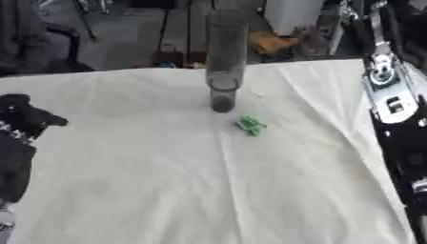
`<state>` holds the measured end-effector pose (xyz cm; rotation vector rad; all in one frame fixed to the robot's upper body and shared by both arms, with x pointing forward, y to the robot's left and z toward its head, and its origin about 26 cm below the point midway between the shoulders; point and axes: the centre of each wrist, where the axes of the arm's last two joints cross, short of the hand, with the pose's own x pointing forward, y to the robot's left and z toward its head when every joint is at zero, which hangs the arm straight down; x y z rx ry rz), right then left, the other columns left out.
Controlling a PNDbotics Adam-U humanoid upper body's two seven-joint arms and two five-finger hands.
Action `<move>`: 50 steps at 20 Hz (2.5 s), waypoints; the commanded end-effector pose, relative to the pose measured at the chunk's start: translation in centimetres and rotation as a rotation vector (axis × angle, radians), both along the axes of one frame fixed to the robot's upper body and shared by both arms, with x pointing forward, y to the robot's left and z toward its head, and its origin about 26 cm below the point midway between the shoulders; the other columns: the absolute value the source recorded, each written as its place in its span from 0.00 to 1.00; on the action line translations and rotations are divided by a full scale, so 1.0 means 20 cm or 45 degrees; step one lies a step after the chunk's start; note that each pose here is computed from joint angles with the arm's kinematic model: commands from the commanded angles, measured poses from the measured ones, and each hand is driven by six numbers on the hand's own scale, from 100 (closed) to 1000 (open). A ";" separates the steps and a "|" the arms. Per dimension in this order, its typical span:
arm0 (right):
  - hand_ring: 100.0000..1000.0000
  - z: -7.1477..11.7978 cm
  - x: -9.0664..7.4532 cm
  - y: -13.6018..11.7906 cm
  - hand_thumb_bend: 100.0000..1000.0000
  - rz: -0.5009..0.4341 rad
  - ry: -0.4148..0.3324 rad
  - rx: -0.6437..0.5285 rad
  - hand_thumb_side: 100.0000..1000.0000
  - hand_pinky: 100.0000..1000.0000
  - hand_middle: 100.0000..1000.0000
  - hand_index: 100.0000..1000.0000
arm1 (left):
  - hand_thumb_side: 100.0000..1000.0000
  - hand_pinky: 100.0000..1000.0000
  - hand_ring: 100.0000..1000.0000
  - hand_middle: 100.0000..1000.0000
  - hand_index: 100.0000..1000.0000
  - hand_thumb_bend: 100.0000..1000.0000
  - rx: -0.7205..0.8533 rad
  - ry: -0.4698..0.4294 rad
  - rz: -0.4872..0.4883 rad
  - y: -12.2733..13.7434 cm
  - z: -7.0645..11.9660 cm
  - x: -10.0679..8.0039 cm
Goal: Arrange flowers into the vase.
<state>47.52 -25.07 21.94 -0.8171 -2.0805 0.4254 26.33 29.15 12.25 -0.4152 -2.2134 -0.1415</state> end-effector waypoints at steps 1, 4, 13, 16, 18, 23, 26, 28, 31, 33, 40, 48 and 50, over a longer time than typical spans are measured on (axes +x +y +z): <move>0.00 0.15 0.02 0.04 0.00 0.005 -0.057 0.070 1.00 0.00 0.00 0.00 | 0.68 0.57 0.49 0.39 0.66 0.72 0.012 -0.027 -0.024 -0.01 0.04 0.00; 0.00 0.22 0.04 0.13 0.00 0.026 -0.076 0.138 1.00 0.00 0.00 0.00 | 0.68 0.57 0.49 0.39 0.66 0.72 0.012 -0.029 -0.037 -0.01 0.04 0.00; 0.00 0.49 0.00 0.33 0.00 0.070 -0.180 0.408 1.00 0.00 0.00 0.00 | 0.68 0.57 0.49 0.39 0.66 0.72 0.009 -0.043 -0.097 -0.04 0.05 0.02; 0.00 0.53 0.00 0.36 0.00 0.070 -0.190 0.434 1.00 0.00 0.00 0.00 | 0.69 0.57 0.49 0.39 0.66 0.72 0.011 -0.047 -0.114 -0.05 0.06 0.02; 0.00 0.55 -0.01 0.38 0.00 0.068 -0.193 0.447 1.00 0.00 0.00 0.00 | 0.69 0.57 0.49 0.39 0.66 0.72 0.012 -0.049 -0.119 -0.05 0.06 0.02; 0.00 0.60 -0.03 0.44 0.00 0.124 -0.217 0.542 1.00 0.00 0.00 0.00 | 0.69 0.57 0.49 0.39 0.66 0.72 0.008 -0.049 -0.139 -0.07 0.07 0.03; 0.00 0.63 -0.06 0.49 0.00 0.197 -0.256 0.591 1.00 0.00 0.00 0.00 | 0.69 0.57 0.49 0.39 0.66 0.71 0.003 -0.050 -0.159 -0.08 0.07 0.03; 0.00 0.64 -0.07 0.52 0.00 0.241 -0.280 0.616 1.00 0.00 0.00 0.00 | 0.69 0.57 0.49 0.39 0.66 0.71 0.002 -0.050 -0.169 -0.09 0.07 0.03; 0.00 0.63 -0.09 0.59 0.00 0.309 -0.288 0.643 1.00 0.00 0.00 0.00 | 0.69 0.57 0.49 0.39 0.66 0.72 -0.001 -0.051 -0.181 -0.09 0.07 0.03; 0.00 0.62 -0.10 0.63 0.00 0.347 -0.285 0.651 1.00 0.00 0.00 0.00 | 0.69 0.57 0.49 0.39 0.66 0.72 -0.004 -0.050 -0.190 -0.10 0.07 0.04; 0.00 0.55 -0.11 0.71 0.00 0.399 -0.244 0.613 1.00 0.00 0.00 0.00 | 0.69 0.57 0.49 0.39 0.66 0.71 -0.022 -0.049 -0.243 -0.13 0.08 0.05; 0.00 0.60 -0.10 0.66 0.00 0.265 -0.355 0.443 1.00 0.00 0.00 0.01 | 0.69 0.58 0.48 0.39 0.66 0.71 -0.030 -0.050 -0.267 -0.15 0.08 0.05; 0.00 0.61 -0.10 0.64 0.00 0.187 -0.385 0.394 1.00 0.00 0.00 0.01 | 0.69 0.58 0.48 0.39 0.66 0.71 -0.029 -0.052 -0.273 -0.16 0.08 0.05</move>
